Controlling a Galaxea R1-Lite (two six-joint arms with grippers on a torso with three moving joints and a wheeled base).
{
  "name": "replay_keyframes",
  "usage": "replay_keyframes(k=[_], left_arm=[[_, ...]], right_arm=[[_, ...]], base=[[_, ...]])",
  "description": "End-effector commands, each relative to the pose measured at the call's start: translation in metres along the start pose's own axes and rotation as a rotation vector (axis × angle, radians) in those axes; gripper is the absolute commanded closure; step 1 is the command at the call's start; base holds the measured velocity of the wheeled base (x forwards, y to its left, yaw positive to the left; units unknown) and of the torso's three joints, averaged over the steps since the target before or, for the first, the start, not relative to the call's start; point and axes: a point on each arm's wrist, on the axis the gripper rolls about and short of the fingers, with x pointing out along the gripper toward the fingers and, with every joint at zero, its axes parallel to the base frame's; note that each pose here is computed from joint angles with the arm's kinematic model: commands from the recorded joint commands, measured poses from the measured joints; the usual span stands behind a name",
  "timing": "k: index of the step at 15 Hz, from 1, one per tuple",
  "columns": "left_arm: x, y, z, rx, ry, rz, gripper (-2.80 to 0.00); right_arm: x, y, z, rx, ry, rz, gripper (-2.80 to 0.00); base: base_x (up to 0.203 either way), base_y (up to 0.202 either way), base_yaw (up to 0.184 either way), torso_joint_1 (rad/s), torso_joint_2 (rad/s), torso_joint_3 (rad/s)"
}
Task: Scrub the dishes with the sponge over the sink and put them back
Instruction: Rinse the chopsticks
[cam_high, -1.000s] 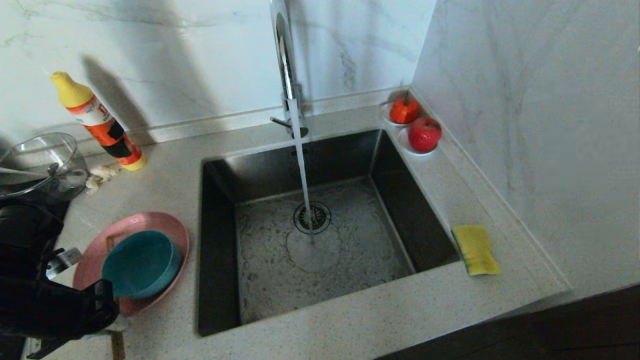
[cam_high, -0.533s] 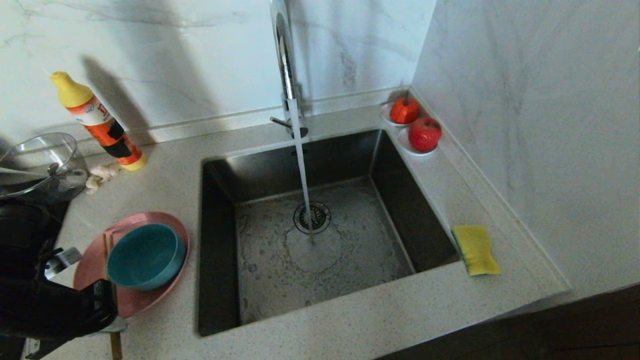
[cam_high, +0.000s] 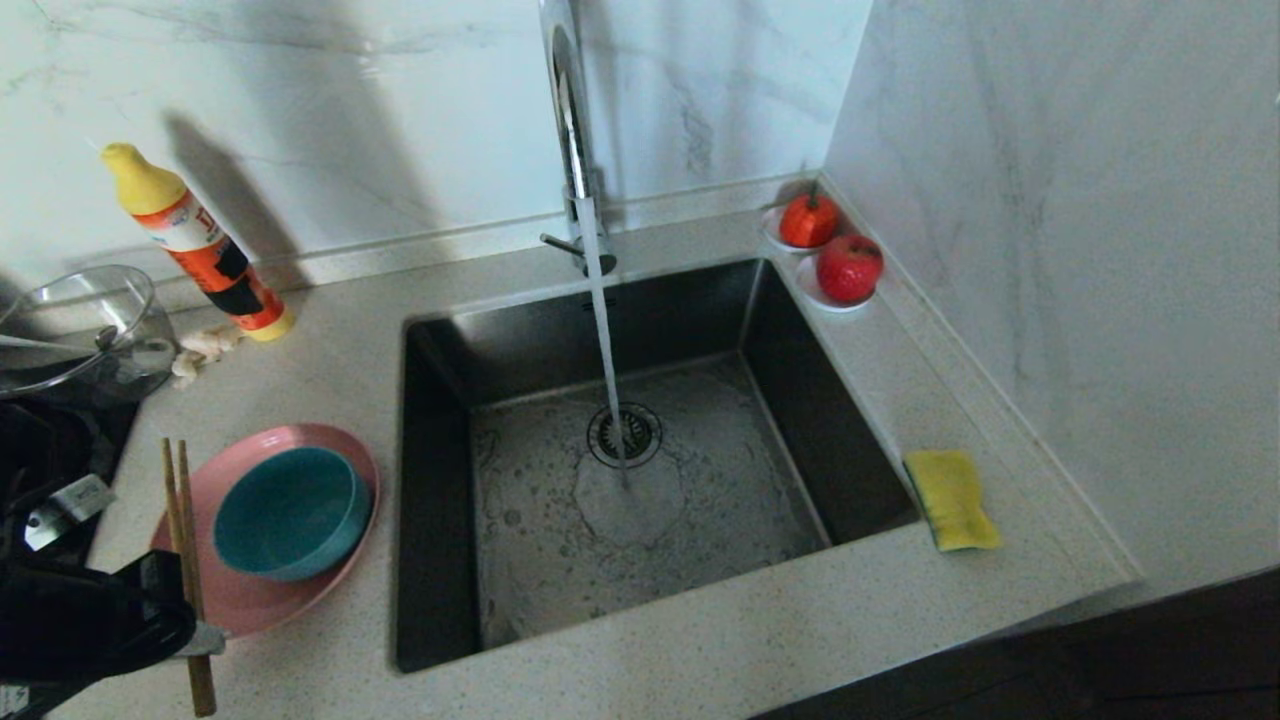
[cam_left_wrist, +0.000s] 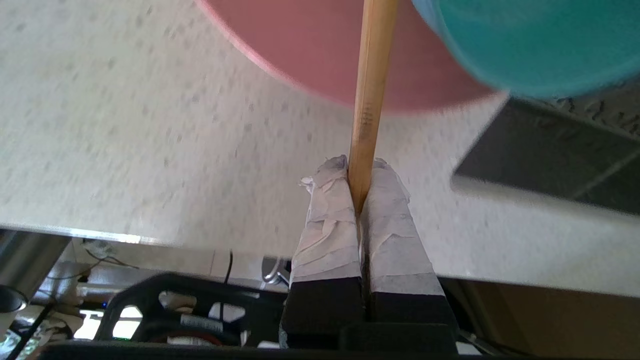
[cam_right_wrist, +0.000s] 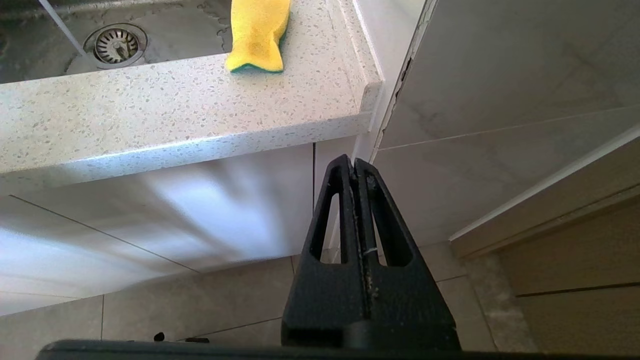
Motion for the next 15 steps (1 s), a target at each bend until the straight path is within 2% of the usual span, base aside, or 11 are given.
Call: replay_keyframes(k=[1,6,10,12,15], left_arm=[[-0.020,-0.001,-0.010,0.006,-0.043,-0.015,0.00],[-0.055,-0.004,-0.022,0.019,-0.133,-0.041,0.00],[-0.103,-0.014,-0.028,0.012,-0.323,-0.128,0.00],[-0.123,-0.021,-0.027,0.047,-0.400,-0.182,0.00],[-0.147,-0.039,-0.011,0.146,-0.425,-0.342,0.00]], right_arm=[[0.000,0.000,0.000,0.001,0.000,0.001,0.00],[0.000,0.000,0.000,0.001,0.001,0.001,0.00],[0.000,0.000,0.000,-0.001,0.000,0.001,0.00],[0.000,0.000,0.000,0.001,0.000,0.000,0.00],[0.000,0.000,0.000,0.000,0.000,0.001,0.00]], base=[[0.000,0.000,0.000,0.000,0.00,0.000],[0.000,0.000,0.000,0.000,0.00,0.000],[0.000,0.000,0.000,0.000,0.00,0.000],[0.000,0.000,0.000,0.000,0.00,0.000],[0.000,0.000,0.000,0.000,0.00,0.000]])
